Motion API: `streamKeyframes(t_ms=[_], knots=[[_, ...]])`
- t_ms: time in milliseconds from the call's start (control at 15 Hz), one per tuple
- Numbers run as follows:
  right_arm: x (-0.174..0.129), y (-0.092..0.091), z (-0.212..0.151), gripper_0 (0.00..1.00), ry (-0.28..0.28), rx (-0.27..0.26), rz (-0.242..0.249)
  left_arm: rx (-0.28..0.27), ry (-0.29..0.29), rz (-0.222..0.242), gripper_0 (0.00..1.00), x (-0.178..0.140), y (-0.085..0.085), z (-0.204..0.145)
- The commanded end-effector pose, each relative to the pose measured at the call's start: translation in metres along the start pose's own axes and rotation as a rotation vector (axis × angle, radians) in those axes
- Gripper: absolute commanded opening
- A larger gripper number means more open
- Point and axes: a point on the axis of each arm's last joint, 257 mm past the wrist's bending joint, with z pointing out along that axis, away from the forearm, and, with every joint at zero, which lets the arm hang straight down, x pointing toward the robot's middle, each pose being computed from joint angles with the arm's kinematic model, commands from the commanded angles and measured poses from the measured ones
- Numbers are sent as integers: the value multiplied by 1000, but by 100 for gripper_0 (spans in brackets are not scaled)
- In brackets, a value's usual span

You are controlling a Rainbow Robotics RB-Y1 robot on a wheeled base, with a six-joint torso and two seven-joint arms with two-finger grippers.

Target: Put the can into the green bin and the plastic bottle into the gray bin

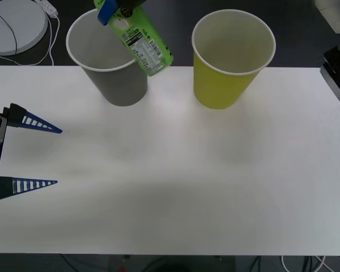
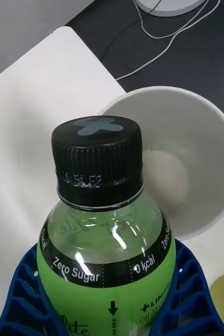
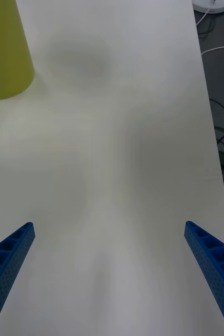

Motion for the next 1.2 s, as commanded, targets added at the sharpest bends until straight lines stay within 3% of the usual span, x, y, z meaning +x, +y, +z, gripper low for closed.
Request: streamKeyframes(t_ms=[67, 733, 1200], knots=[[-8, -1, 7, 0, 13, 13, 25, 0, 0, 0, 100, 0, 0, 0], [-47, -13, 37, 0, -66, 61, 116, 0, 0, 0, 100, 0, 0, 0], [-72, -13, 46, 0, -140, 71, 144, 0, 0, 0, 100, 0, 0, 0]])
